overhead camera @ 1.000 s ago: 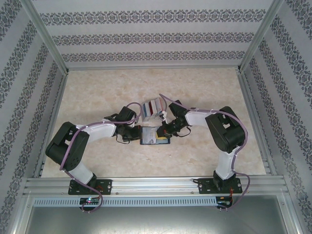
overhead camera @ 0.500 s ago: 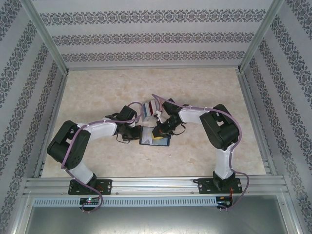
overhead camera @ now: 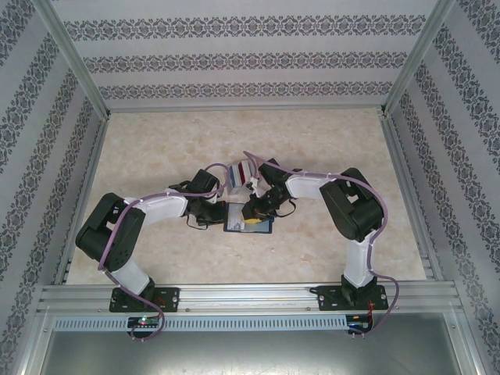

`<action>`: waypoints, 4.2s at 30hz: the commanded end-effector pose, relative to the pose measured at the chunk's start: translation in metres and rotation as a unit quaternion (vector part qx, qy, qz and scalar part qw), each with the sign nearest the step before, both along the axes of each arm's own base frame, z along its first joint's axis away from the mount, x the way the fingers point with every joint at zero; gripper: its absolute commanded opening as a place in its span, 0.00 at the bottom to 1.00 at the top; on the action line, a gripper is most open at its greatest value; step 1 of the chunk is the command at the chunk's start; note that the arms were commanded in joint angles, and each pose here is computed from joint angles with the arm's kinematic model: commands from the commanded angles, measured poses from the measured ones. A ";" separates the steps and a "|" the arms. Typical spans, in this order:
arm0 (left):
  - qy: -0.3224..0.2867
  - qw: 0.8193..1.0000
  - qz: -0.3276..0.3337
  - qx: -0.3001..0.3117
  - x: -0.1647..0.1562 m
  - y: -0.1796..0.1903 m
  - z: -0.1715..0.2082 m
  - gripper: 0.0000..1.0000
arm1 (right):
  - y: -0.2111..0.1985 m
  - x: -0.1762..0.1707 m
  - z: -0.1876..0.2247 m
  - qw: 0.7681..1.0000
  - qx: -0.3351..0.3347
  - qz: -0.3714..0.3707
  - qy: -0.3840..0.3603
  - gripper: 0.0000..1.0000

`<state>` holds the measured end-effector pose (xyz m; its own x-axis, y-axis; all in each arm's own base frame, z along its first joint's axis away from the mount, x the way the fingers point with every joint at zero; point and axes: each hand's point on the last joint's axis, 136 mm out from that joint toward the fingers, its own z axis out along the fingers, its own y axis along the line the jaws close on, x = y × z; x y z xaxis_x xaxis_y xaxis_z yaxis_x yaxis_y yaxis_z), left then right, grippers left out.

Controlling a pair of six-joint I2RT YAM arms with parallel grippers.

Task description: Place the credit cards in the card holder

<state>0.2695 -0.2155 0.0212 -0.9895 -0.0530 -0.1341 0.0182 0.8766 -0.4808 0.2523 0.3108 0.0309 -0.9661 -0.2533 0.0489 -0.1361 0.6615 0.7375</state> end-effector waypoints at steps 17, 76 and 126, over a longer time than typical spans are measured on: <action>-0.032 0.998 0.045 -0.018 0.001 0.005 0.042 0.30 | -0.066 0.020 0.065 0.971 -0.095 -0.086 -0.203 0.46; -0.082 0.984 0.150 -0.042 0.054 0.061 0.101 0.53 | 0.041 0.011 0.049 0.982 0.125 -0.077 -0.116 0.52; -0.051 0.982 0.073 0.166 0.142 -0.100 0.053 0.61 | -0.203 0.099 0.080 0.888 -0.124 -0.304 -0.322 0.98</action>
